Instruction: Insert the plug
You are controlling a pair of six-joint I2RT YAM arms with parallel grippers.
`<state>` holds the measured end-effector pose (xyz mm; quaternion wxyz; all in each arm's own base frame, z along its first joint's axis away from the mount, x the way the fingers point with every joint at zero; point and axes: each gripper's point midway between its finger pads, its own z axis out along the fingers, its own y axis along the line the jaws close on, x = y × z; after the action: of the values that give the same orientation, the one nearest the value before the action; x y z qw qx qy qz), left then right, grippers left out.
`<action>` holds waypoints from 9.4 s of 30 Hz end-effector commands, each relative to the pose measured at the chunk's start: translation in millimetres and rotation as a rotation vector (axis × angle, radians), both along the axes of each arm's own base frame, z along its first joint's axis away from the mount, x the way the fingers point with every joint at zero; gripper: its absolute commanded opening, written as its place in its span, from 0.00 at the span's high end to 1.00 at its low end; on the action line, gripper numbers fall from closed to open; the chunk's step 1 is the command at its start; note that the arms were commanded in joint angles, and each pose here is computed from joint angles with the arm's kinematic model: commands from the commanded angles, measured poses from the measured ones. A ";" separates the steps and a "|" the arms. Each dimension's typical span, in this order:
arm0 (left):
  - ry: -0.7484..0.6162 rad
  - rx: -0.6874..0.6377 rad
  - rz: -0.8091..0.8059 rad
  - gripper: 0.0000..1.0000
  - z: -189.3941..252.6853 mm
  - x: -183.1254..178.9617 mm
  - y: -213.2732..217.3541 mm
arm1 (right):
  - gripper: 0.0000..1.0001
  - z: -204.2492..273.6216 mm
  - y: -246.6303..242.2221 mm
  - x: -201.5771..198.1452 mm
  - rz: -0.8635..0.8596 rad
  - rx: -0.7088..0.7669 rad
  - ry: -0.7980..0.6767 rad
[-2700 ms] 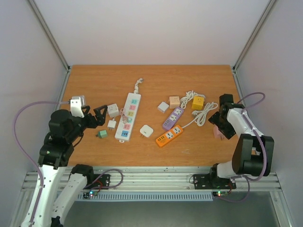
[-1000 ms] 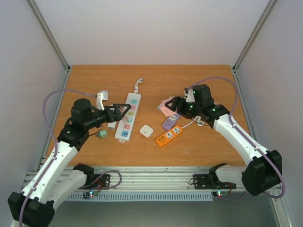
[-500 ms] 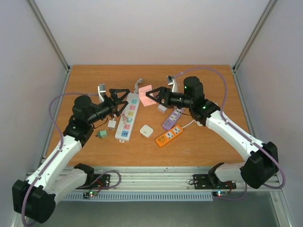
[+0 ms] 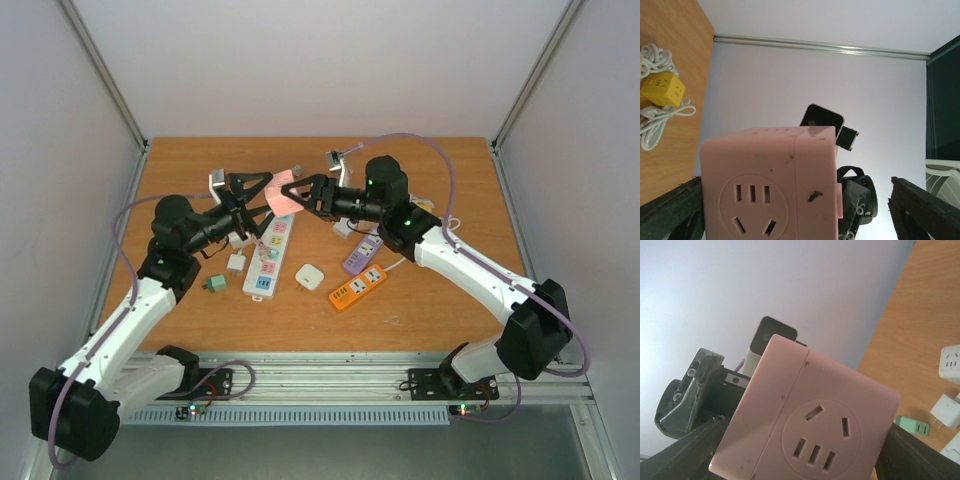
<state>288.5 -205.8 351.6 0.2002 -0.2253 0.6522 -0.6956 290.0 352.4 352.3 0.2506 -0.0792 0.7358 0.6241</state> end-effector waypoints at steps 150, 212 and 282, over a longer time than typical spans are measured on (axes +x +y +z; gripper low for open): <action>-0.134 1.397 0.419 0.01 -100.5 -23.0 169.8 | 0.78 -279.4 38.1 162.6 0.566 -0.895 -0.598; -0.116 1.365 0.398 0.01 -107.5 -17.9 167.6 | 0.67 -361.9 -69.6 93.7 0.082 -1.212 -0.176; -0.107 1.372 0.395 0.01 -109.2 -16.8 169.2 | 0.50 -287.8 -41.3 135.2 0.045 -1.224 -0.115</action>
<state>266.3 -36.3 236.4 0.4336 -0.1284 0.8879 -0.0845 435.9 318.2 93.3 0.2352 -0.2553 0.9328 0.0970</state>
